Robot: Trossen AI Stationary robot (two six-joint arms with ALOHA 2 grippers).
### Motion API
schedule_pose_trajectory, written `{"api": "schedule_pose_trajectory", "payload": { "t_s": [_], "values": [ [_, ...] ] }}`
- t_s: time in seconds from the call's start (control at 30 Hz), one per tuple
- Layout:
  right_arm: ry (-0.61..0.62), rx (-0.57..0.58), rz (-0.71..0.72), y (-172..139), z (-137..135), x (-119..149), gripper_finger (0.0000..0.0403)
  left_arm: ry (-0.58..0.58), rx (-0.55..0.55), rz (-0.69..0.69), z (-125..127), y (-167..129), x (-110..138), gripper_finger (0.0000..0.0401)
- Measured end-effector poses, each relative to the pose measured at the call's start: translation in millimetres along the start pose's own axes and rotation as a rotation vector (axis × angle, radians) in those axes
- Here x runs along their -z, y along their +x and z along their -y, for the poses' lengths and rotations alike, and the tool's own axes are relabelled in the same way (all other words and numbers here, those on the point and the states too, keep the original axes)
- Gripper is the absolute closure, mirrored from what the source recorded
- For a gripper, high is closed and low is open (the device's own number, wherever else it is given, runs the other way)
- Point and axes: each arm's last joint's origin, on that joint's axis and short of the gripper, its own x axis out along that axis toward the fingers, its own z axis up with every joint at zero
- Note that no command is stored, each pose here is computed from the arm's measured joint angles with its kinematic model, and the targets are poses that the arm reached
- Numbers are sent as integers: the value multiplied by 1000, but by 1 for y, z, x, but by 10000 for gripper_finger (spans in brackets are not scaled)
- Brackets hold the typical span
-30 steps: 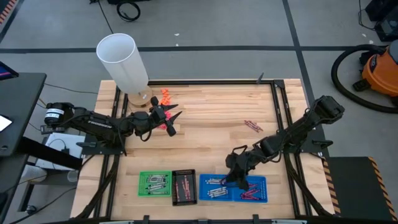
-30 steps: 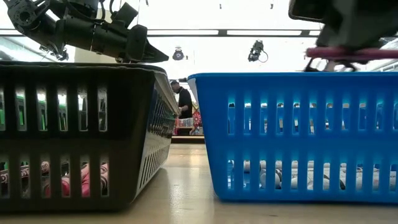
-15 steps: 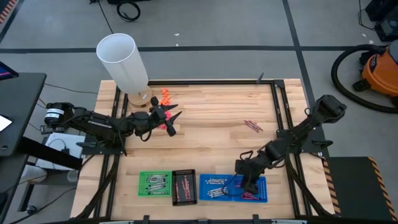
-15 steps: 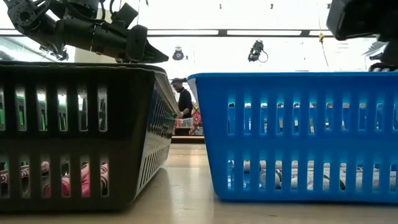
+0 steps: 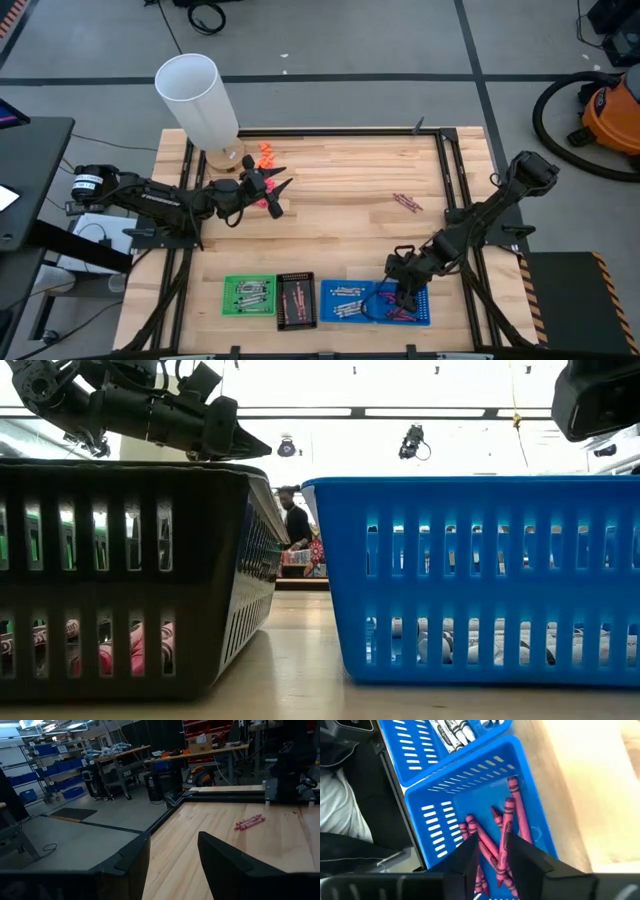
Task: Sort crayons
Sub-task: Put the pink crayon into the black bin
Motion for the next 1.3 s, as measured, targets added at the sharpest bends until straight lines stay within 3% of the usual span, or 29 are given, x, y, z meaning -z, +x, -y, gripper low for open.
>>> {"api": "schedule_pose_trajectory", "payload": {
  "t_s": [0.3, 0.47, 0.73, 1.3],
  "values": [
    [-47, 74, 123, -27, 11, -7, 276, -7, 11, 1, 0, 0, 0, 225],
    [-62, 182, 225, -37, 20, -12, 277, -16, 26, 4, 1, 0, 0, 225],
    [-56, 387, 231, -37, 47, -14, 277, -34, 47, 1, 1, 0, 1, 225],
    [37, 556, 241, -38, 104, -39, 278, -35, 52, 2, 2, 0, 0, 225]
  ]
}}
